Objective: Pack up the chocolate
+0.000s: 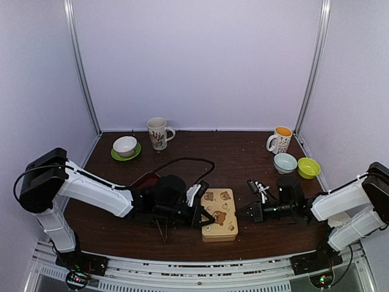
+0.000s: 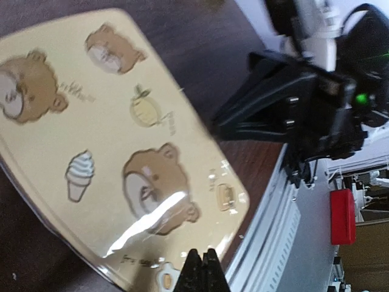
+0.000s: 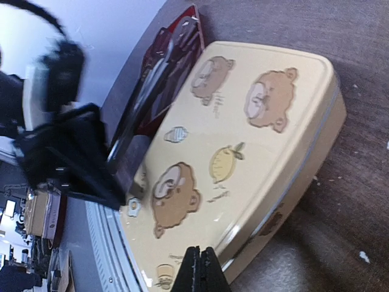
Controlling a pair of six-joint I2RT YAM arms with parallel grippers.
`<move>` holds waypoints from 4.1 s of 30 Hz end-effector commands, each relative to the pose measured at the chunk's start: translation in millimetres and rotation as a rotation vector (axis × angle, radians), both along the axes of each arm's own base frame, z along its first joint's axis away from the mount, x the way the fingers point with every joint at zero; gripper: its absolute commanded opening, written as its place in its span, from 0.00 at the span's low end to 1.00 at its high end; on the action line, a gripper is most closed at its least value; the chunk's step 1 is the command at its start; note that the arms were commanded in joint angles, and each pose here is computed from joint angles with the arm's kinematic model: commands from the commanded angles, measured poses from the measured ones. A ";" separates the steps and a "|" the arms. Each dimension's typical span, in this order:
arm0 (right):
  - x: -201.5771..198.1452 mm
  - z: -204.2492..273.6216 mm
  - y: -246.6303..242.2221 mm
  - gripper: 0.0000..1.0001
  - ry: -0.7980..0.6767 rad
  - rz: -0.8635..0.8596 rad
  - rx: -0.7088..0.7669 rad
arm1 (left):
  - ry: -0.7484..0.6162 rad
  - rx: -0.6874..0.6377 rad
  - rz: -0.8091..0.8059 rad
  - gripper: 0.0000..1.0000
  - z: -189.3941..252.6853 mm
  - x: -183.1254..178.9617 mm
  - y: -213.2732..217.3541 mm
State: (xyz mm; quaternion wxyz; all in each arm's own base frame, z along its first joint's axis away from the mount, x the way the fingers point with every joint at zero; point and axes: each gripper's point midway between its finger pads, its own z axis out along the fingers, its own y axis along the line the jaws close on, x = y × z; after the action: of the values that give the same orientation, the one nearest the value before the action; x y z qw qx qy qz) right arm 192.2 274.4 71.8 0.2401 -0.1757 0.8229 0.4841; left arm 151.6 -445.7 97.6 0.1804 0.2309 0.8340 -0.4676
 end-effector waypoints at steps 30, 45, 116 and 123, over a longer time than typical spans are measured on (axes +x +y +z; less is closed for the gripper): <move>-42.6 -6.7 8.2 0.00 -0.033 0.102 -0.119 | -0.106 0.157 0.045 0.00 7.5 -4.0 35.9; 54.9 95.6 -96.2 0.00 -0.445 -0.484 -0.331 | -0.419 0.326 0.435 0.98 89.0 84.9 202.0; 180.0 101.8 -287.3 1.00 -0.845 -1.152 -0.559 | -1.007 0.630 1.114 0.98 66.4 239.6 482.1; 179.8 101.9 -287.5 1.00 -0.847 -1.152 -0.561 | -1.006 0.632 1.115 0.98 65.9 239.3 482.4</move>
State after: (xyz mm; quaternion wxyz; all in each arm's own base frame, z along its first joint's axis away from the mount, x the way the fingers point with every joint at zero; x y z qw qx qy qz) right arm 371.2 -7.9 166.3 0.6856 0.0454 0.7250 -0.0464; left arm 391.6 34.4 154.4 0.6482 0.0120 0.7537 0.1082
